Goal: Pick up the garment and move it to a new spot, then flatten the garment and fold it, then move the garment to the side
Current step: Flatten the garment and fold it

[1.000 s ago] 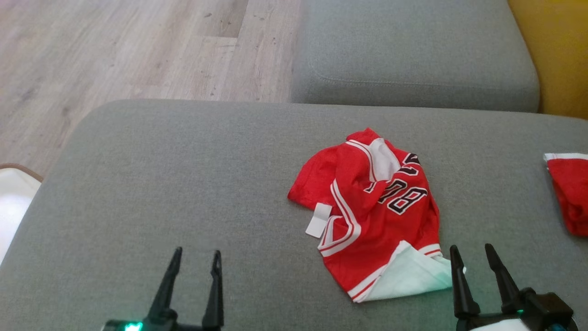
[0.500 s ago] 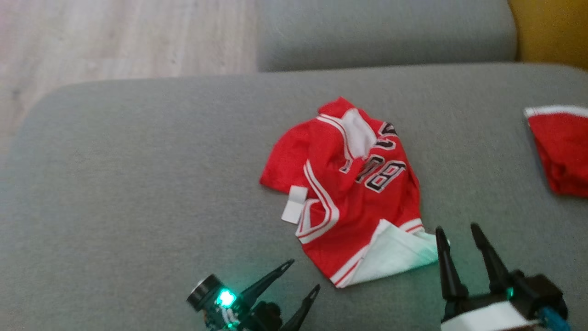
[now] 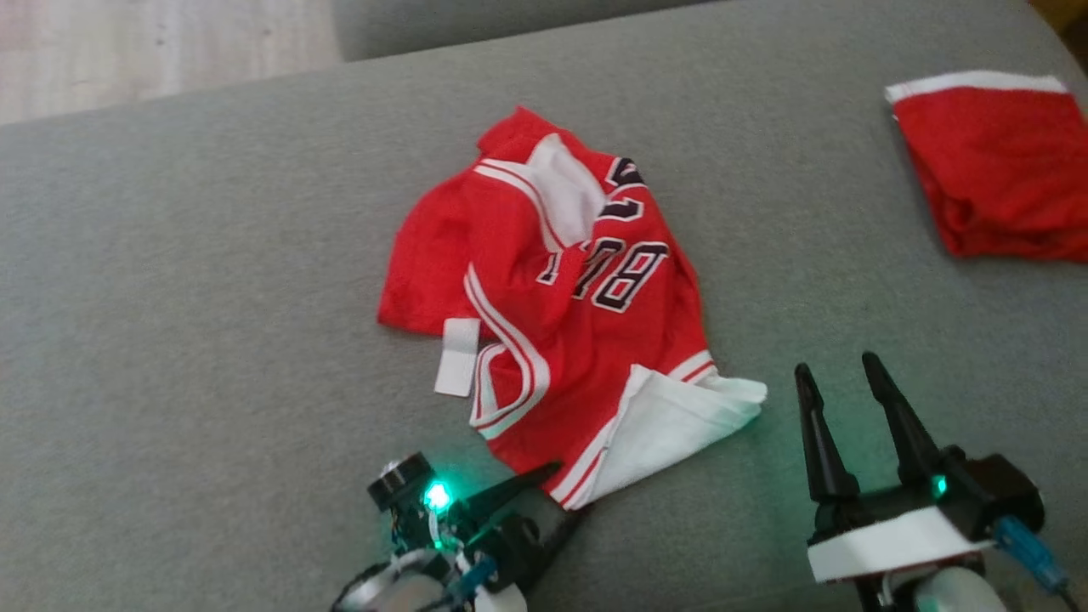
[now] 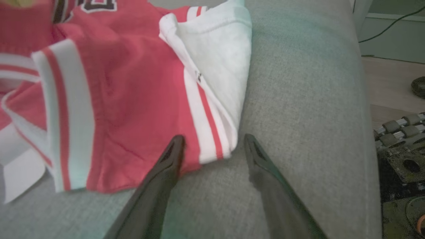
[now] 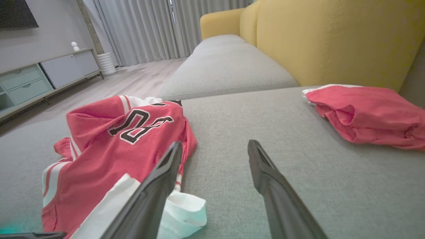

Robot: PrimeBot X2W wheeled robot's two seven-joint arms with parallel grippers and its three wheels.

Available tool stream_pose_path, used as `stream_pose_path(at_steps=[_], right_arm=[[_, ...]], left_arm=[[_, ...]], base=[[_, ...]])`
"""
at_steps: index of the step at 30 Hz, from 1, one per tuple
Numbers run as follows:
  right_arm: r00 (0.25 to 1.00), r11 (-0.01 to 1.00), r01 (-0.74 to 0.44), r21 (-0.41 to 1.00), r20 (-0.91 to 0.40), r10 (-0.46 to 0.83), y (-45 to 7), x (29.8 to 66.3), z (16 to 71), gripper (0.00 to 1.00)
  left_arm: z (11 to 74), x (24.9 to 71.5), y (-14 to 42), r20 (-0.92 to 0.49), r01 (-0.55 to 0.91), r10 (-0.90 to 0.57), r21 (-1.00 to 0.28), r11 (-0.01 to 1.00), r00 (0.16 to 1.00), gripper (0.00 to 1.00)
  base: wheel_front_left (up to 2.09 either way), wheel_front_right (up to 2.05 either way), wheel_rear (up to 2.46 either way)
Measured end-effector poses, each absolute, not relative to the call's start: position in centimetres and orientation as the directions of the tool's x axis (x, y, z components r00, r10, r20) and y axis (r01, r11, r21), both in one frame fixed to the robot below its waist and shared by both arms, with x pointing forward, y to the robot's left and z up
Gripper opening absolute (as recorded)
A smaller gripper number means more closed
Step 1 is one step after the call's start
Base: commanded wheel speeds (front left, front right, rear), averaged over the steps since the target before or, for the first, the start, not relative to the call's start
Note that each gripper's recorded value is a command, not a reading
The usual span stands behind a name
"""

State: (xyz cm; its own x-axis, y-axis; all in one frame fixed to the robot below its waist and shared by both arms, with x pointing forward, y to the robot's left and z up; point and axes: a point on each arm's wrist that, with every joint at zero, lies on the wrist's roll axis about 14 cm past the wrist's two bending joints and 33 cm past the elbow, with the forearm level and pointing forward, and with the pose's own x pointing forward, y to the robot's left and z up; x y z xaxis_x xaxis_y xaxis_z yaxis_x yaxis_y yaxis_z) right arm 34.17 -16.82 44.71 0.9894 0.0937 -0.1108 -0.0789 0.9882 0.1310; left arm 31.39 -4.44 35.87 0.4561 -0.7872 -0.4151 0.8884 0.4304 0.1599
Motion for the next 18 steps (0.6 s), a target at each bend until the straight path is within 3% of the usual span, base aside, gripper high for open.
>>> stream_pose_path(at_steps=[1, 6, 12, 18], right_arm=[[0.991, 0.989, -0.071, 0.128, -0.107, 0.085, -17.1, 34.3, 44.8, 1.0], [0.994, 0.993, -0.028, 0.118, -0.098, 0.039, -18.6, 34.0, 45.3, 1.0], [0.997, 0.993, -0.012, 0.116, -0.068, 0.02, -19.0, 33.3, 46.2, 1.0], [0.999, 0.992, 0.01, 0.125, -0.036, -0.006, -19.4, 32.2, 47.2, 1.0]], left_arm=[[35.9, 31.5, -4.9, -0.413, 0.897, -0.797, 0.163, 0.411, 0.44, 0.0], [37.1, 32.5, -7.0, -0.368, 0.91, -0.833, 0.142, 0.389, 0.414, 0.0], [42.6, 32.9, -10.6, -0.191, 0.914, -0.894, 0.059, 0.402, 0.406, 0.0], [52.7, 36.4, -14.5, 0.035, 0.921, -0.938, 0.184, 0.344, 0.344, 0.0]], base=[[0.0, 0.0, 0.0], [0.0, 0.0, 0.0], [0.0, 0.0, 0.0], [0.0, 0.0, 0.0]])
